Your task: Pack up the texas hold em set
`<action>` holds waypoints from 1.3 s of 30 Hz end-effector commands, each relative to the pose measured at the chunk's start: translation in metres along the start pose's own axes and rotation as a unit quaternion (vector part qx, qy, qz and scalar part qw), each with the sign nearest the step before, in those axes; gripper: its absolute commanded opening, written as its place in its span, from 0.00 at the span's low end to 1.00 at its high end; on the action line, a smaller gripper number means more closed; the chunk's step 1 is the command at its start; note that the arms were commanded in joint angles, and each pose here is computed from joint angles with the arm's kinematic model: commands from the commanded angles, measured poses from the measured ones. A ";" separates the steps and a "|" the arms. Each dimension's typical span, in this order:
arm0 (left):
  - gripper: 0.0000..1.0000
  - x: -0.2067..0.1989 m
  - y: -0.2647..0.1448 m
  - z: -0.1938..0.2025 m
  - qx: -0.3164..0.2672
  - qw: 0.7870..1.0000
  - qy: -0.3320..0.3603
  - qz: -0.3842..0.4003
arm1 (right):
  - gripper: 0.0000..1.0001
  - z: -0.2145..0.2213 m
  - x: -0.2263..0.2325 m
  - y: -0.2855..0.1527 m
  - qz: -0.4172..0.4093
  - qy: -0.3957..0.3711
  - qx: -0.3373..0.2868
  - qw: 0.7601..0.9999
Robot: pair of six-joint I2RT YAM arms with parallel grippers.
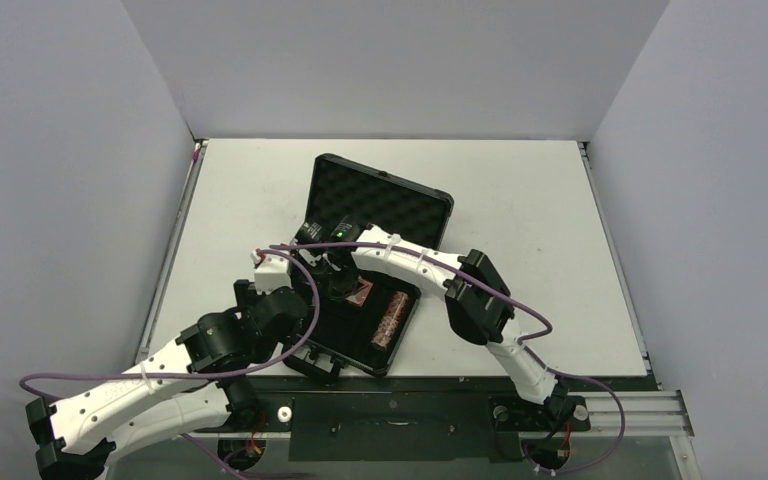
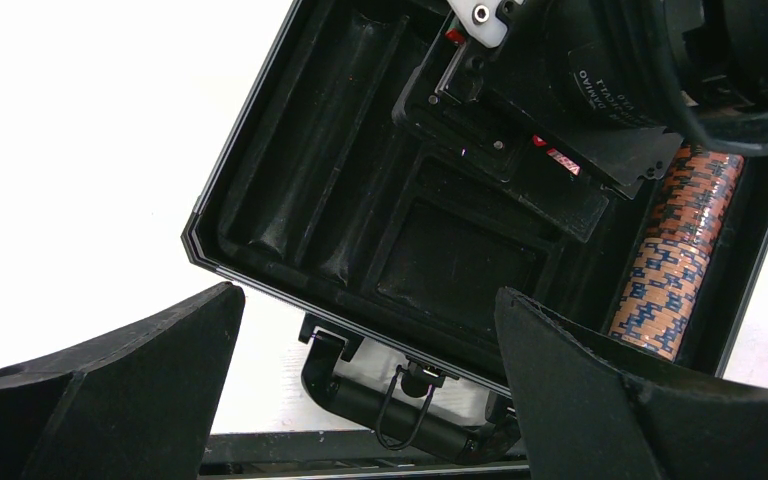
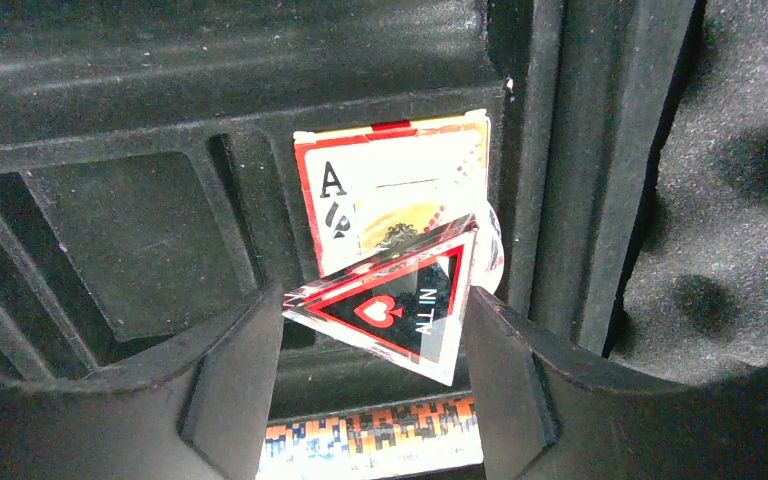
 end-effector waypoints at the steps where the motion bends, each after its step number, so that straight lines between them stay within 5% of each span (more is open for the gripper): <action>1: 0.96 -0.004 -0.005 -0.010 -0.011 1.000 -0.012 0.012 | 0.34 -0.013 -0.002 -0.036 0.005 -0.019 -0.062 0.998; 14: 0.96 -0.004 -0.005 -0.010 -0.011 1.000 -0.012 0.013 | 0.36 -0.009 -0.010 -0.034 0.047 -0.029 -0.053 0.997; 29: 0.96 -0.005 -0.004 -0.009 -0.008 1.000 -0.010 0.015 | 0.69 -0.006 -0.009 -0.031 0.088 -0.011 -0.050 0.995; 39: 0.96 -0.005 -0.005 -0.010 -0.010 1.000 -0.011 0.016 | 0.73 -0.010 0.002 -0.036 0.067 -0.014 -0.064 0.996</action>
Point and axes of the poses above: each gripper's point midway between its finger pads, its own y axis out along the fingers, its own x axis along the line the jaws close on, z = x × y, the point moved 10 cm from there along -y, back along the fingers, and after that the axes turned 1 degree about -y, right-handed, at the moved point
